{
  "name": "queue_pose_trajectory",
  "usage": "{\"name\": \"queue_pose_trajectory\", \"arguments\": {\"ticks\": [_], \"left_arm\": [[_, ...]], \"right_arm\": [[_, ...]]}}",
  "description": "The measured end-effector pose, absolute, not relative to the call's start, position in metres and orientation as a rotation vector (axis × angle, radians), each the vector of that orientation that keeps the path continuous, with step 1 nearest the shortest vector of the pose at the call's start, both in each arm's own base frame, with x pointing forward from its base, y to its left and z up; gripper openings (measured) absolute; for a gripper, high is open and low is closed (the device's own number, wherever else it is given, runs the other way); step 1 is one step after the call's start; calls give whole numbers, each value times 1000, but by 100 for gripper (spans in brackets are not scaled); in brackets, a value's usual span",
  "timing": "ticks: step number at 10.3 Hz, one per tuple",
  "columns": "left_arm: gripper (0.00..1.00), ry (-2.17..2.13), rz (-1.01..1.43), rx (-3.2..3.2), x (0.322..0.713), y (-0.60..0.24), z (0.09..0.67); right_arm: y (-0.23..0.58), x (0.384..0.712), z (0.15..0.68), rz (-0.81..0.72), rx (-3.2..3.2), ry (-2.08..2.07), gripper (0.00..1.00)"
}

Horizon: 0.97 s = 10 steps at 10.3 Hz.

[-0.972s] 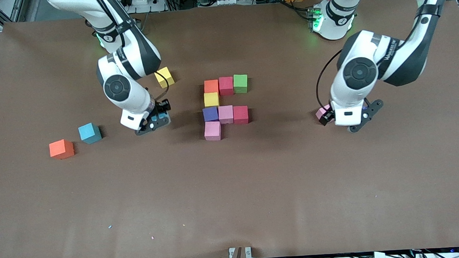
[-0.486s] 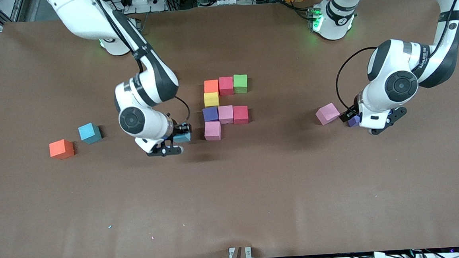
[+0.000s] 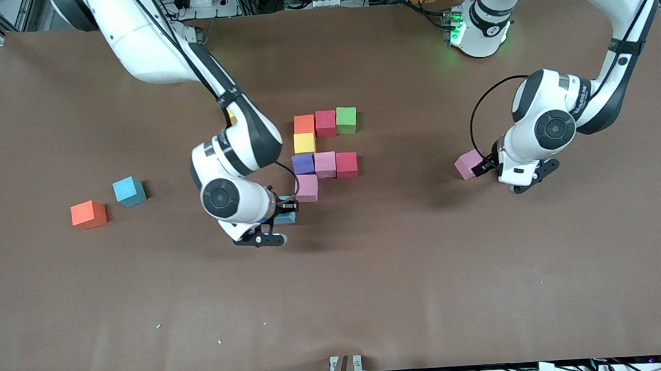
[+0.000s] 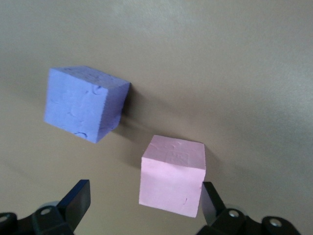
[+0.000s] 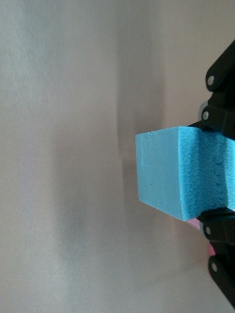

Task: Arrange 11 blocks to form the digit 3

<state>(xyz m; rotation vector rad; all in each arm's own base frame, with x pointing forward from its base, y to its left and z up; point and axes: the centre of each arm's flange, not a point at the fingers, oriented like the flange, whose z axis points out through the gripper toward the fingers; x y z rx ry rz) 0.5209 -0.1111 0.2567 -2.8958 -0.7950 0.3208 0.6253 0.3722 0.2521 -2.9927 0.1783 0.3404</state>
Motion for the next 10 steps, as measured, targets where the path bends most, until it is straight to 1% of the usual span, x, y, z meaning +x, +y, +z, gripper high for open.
{"name": "queue_pose_trajectory", "arguments": {"ticks": [2, 4, 7, 10], "left_arm": [[100, -789, 338, -2922, 520, -116, 243], [100, -786, 338, -2957, 514, -122, 227], [100, -773, 378, -2969, 505, -125, 207], [100, -723, 394, -2968, 502, -126, 195]], "right_arm": [[384, 638, 248, 360, -2999, 188, 56], [387, 648, 247, 335, -3000, 190, 56], [412, 636, 218, 324, -3012, 149, 56], [421, 630, 208, 330, -3023, 126, 56]]}}
